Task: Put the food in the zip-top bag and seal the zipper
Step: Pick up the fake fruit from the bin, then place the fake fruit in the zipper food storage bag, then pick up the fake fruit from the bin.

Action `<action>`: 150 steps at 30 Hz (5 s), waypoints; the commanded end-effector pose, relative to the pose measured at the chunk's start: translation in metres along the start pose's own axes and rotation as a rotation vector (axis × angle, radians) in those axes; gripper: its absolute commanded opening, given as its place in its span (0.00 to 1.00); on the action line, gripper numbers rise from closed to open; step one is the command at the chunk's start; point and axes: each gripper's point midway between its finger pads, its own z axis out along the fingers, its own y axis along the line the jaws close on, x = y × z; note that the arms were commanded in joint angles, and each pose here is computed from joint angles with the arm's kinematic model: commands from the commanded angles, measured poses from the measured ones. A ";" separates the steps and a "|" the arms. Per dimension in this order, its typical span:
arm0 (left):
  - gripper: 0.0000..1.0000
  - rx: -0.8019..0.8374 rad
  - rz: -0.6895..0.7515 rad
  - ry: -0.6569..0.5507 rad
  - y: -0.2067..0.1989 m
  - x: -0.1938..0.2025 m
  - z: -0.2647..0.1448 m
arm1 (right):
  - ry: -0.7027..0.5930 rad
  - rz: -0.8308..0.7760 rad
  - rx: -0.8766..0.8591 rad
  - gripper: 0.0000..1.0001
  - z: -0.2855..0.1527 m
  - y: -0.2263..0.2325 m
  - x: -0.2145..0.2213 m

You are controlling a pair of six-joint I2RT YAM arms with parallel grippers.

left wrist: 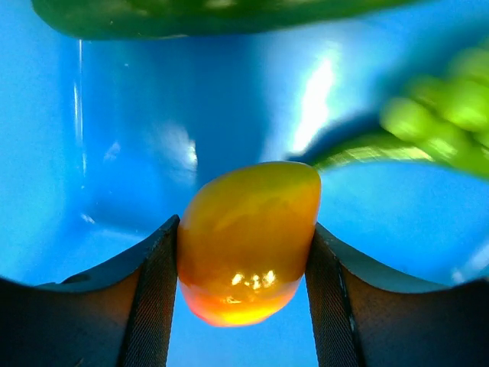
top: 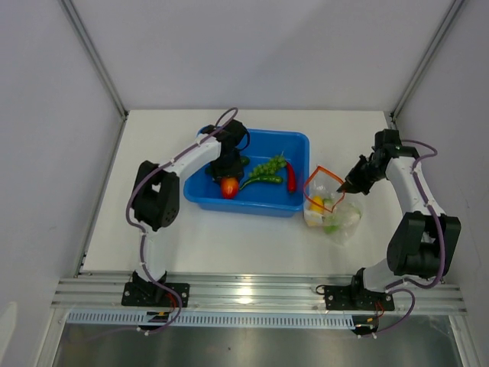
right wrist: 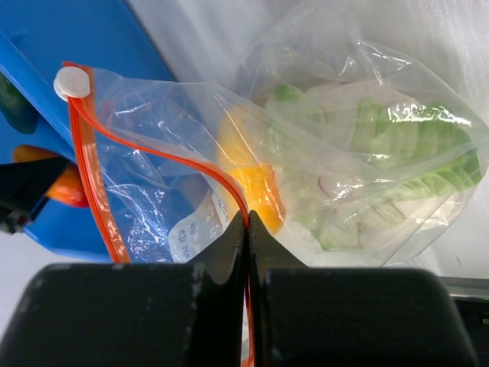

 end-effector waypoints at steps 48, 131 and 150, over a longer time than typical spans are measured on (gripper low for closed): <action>0.02 1.479 0.524 -0.074 -0.264 0.119 -0.237 | 0.008 -0.008 -0.411 0.00 -0.073 0.063 0.064; 0.88 0.672 0.222 0.096 -0.131 -0.047 0.001 | 0.059 0.116 -0.248 0.00 -0.008 0.025 0.039; 0.86 0.624 -0.054 -0.004 -0.141 -0.082 0.011 | 0.082 0.117 -0.222 0.00 0.000 0.020 0.038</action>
